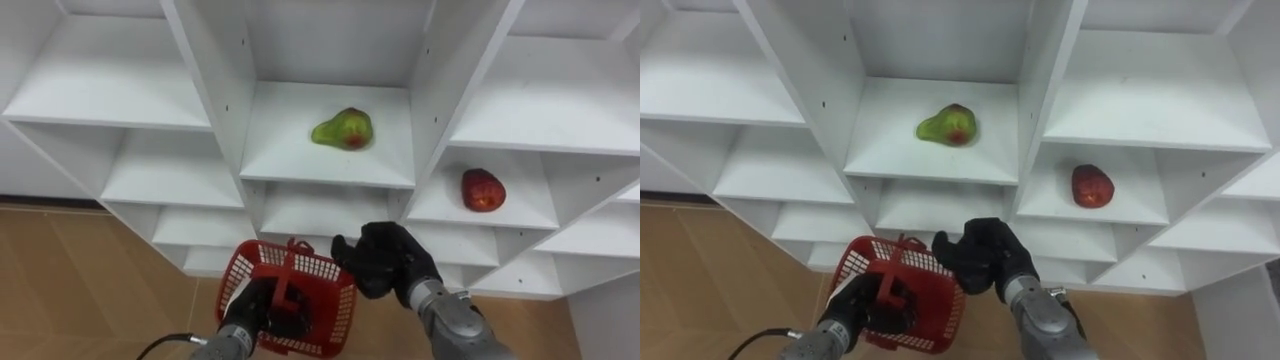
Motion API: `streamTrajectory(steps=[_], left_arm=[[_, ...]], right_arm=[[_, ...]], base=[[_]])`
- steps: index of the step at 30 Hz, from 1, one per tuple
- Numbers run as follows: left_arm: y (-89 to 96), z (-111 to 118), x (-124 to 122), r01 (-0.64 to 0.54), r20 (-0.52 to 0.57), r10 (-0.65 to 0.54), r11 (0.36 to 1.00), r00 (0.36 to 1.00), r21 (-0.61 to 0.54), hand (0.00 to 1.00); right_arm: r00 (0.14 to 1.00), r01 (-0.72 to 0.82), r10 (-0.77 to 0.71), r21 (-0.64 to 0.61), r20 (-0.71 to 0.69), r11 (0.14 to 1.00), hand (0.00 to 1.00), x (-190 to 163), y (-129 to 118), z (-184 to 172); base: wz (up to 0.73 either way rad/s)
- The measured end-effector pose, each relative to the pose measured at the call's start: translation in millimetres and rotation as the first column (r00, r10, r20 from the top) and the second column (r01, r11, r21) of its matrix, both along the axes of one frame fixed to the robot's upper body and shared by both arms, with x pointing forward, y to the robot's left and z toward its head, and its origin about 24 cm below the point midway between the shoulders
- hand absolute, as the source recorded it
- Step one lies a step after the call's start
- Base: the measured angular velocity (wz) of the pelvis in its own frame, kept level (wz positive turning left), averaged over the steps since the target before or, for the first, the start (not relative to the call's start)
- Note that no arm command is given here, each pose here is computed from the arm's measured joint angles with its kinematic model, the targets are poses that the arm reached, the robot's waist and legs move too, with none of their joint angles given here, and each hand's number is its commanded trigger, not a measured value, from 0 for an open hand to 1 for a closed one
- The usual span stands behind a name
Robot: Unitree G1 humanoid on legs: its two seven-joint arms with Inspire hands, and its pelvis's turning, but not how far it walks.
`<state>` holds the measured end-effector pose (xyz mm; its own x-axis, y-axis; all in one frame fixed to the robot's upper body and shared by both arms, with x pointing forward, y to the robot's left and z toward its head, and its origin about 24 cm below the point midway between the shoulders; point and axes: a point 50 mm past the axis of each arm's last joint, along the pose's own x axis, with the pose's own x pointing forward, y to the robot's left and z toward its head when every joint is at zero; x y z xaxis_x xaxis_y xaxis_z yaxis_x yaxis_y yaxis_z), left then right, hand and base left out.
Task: Collect fruits from the closet
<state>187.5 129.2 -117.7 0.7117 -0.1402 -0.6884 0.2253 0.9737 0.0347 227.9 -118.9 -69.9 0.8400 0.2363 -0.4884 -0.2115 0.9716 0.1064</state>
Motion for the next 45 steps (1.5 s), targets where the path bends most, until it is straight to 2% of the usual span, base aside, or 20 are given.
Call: streamTrajectory(steps=[8, 19, 36, 45], left_arm=[[-8.5, 0.2, -0.4, -0.002, -0.005, 0.002, 0.999, 1.0, -0.038, 1.0], [-10.1, -5.6, -6.2, 0.02, -0.042, -0.021, 0.999, 0.999, -0.031, 1.0], [-12.9, -9.3, -7.4, 0.039, -0.077, -0.042, 0.998, 0.996, -0.043, 1.0], [-16.8, -9.8, -8.9, 0.065, -0.087, -0.069, 0.996, 0.994, -0.054, 1.0]], right_arm=[[0.999, 0.033, -0.032, 0.066, -0.017, 0.997, 1.0, 2.6, 8.1, -1.0], [0.998, 0.064, -0.061, 0.088, -0.032, 0.994, 1.0, 2.3, 10.0, -1.8], [0.993, 0.072, -0.066, 0.063, -0.095, 0.995, 1.0, 1.2, 12.5, -13.4], [0.995, 0.012, -0.006, 0.056, -0.097, 0.998, 1.0, -2.6, 21.0, -14.7]], base=[[0.0], [0.0], [0.0], [0.0]])
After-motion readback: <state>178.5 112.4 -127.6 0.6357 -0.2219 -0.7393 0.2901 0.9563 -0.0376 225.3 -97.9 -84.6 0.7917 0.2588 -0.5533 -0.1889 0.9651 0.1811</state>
